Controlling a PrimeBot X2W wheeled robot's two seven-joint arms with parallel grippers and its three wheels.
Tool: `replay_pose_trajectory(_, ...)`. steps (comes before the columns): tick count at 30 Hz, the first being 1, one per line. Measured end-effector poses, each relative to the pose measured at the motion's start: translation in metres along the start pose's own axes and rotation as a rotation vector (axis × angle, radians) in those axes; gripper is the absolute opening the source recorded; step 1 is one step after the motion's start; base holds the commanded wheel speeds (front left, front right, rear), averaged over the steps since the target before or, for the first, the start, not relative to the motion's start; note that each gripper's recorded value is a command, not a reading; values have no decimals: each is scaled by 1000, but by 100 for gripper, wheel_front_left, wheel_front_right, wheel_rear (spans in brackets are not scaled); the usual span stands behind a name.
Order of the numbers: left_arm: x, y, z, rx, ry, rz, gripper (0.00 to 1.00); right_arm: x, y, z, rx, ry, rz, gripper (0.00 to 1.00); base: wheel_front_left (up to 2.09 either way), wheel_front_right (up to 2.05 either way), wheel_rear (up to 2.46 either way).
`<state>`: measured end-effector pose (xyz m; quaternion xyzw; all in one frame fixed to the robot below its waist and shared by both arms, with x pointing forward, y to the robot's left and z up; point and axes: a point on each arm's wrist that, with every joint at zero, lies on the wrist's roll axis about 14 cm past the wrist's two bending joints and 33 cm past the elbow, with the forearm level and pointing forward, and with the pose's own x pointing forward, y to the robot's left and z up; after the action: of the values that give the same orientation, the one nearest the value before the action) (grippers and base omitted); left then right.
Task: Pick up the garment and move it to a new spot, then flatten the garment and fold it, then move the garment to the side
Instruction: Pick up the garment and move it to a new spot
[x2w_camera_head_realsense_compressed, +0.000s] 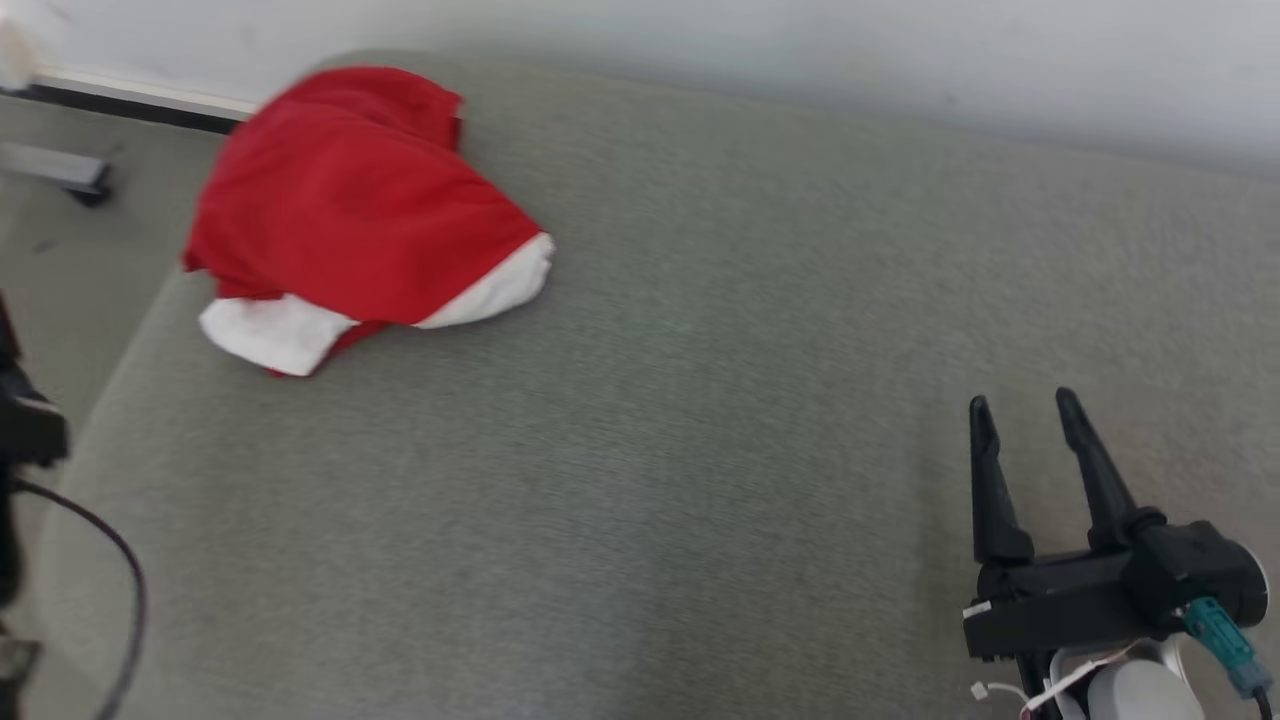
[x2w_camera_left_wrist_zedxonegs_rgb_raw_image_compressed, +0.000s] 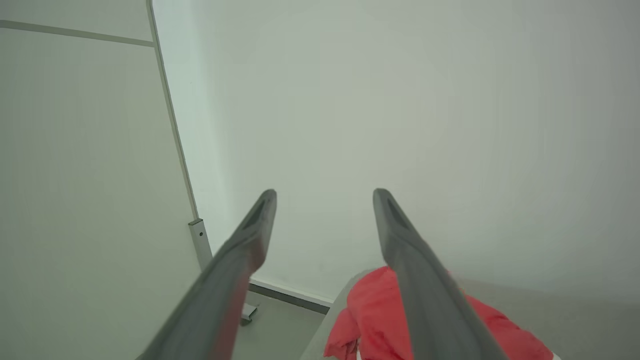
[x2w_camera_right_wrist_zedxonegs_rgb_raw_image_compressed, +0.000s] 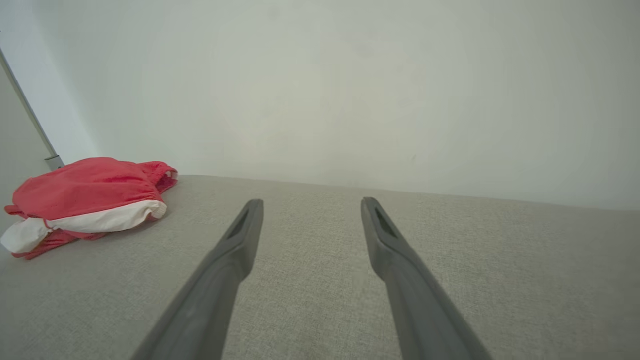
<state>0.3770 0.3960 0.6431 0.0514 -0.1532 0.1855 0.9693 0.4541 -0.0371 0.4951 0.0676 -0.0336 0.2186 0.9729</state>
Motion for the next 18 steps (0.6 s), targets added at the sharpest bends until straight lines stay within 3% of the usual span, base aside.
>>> replay_pose_trajectory(6,53,-20,-19,25,53,-54,100,-11,-48,-6,-11,2,-130,100,0,0,0)
replay_pose_trajectory(18,85,-84,-147,5,432,-187,100,-52,-111,-27,-18,71,-319,100,0,0,0)
